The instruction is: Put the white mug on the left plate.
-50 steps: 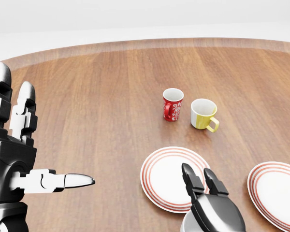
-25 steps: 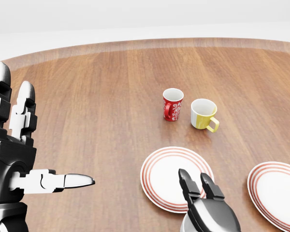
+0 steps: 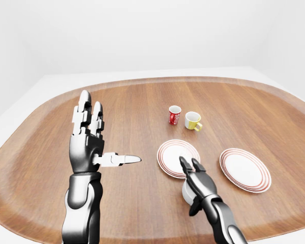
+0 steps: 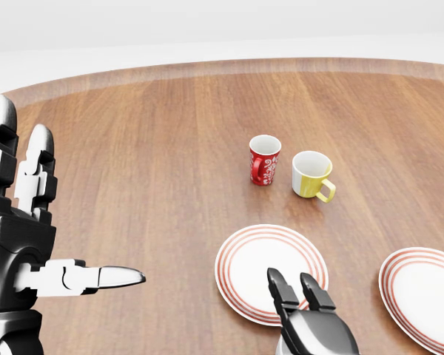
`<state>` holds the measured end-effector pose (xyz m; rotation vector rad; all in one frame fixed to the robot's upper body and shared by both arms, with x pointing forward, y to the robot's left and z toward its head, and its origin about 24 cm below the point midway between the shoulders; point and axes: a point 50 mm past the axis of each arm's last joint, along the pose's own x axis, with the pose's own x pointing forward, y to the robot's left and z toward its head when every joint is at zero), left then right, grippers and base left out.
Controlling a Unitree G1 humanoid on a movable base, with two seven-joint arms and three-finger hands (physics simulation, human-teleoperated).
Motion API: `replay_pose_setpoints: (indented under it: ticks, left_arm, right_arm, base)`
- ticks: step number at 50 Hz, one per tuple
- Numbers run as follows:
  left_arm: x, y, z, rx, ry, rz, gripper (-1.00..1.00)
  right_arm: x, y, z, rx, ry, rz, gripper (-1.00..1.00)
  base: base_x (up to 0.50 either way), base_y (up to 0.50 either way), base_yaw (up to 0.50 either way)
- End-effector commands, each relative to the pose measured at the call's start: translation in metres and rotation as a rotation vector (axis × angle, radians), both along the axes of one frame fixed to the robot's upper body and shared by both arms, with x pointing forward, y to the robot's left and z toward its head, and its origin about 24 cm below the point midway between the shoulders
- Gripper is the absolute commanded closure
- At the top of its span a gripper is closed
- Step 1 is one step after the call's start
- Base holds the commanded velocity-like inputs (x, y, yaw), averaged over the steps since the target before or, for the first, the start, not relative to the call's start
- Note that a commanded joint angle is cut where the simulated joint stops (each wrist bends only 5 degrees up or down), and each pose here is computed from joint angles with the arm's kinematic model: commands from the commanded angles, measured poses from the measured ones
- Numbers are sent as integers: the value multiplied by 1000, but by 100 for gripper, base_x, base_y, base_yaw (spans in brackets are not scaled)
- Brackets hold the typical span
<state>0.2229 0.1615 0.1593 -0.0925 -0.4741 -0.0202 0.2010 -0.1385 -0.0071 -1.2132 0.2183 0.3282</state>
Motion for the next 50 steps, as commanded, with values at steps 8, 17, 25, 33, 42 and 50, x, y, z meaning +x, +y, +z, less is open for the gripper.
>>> replay_pose_setpoints:
  ticks: [8, 17, 25, 33, 42, 50]
  left_arm:
    - [2, 1, 0, -3, 2, 2, -100]
    - [2, 1, -1, -3, 5, 3, -100]
    - [3, 2, -2, -3, 10, 3, -100]
    - [2, 1, -3, -2, 12, 1, -100]
    - [2, 1, -3, -1, 12, 1, -100]
    - [1, 1, -1, -1, 6, 0, -100]
  right_arm:
    - [1, 1, -14, -16, 27, 16, -100]
    - [-1, 3, -15, -12, 35, 37, 100]
    - [-4, 4, -15, 16, 44, 46, 100]
    - [-13, 20, 3, 241, 97, 105, 100]
    - [-23, 35, 33, 452, 131, 194, 100]
    - [-26, 41, 58, 580, 138, 259, 100]
  base:
    - [0, 0, 0]
    - [0, 0, 0]
    - [0, 0, 0]
    - [0, 0, 0]
    - [0, 0, 0]
    - [0, 0, 0]
